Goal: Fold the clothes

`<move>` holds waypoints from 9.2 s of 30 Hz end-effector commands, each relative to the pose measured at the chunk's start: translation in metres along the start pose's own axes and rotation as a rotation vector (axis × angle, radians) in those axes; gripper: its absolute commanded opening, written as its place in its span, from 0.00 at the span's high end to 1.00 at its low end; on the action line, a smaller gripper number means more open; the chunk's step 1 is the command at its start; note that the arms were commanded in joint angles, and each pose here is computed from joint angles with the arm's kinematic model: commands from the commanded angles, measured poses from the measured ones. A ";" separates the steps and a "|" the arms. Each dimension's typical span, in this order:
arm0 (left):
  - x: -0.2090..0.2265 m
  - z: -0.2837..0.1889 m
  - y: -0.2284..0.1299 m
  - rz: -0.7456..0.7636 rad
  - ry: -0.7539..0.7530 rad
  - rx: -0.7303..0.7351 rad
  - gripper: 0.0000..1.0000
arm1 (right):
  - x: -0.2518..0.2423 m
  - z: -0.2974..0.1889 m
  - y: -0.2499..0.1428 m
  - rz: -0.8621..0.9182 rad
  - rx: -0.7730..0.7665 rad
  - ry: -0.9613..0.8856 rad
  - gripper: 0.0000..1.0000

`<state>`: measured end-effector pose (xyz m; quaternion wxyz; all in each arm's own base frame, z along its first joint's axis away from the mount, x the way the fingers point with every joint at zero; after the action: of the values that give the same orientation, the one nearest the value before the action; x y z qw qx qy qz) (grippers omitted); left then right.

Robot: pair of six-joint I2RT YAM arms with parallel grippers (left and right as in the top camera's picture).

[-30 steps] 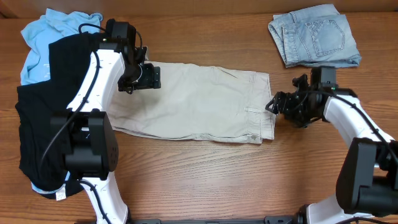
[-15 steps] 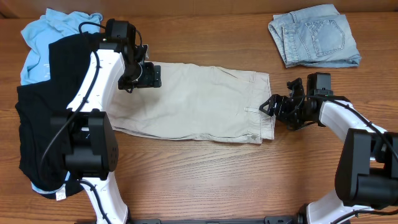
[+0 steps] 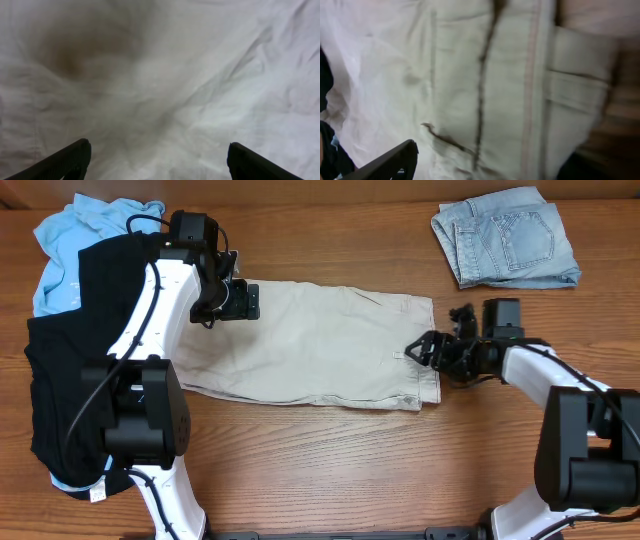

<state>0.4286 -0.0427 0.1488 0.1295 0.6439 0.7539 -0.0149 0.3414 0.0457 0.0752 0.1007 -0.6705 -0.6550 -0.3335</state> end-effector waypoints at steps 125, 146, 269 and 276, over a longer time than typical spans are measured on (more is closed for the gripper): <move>-0.019 -0.037 -0.006 -0.086 0.172 0.009 0.51 | 0.295 0.058 0.048 -0.286 -0.130 -0.023 0.96; -0.005 -0.077 0.041 -0.072 0.050 -0.189 0.33 | 0.292 0.016 0.023 -0.433 -0.014 -0.076 0.00; -0.035 -0.055 0.050 0.016 0.021 -0.277 0.00 | -0.074 -0.027 0.026 0.248 0.238 -0.761 0.04; -0.035 -0.055 0.050 0.017 0.019 -0.280 0.00 | -0.052 -0.079 0.071 0.362 0.088 -0.242 0.01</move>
<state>0.4727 -0.0589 0.2178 0.2112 0.6238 0.7462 0.0972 0.3732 -0.0576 0.0901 0.0670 -0.8290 -0.5483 -0.0870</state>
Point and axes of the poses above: each gripper's point midway between its finger pads, its own z axis out along the fingers, its own x axis along the line the jaws close on, y = z × x, the point moved 7 cm from there along -z, back along the fingers, and after that the axes turned 9 degrees about -z, right-handed, at the moved point
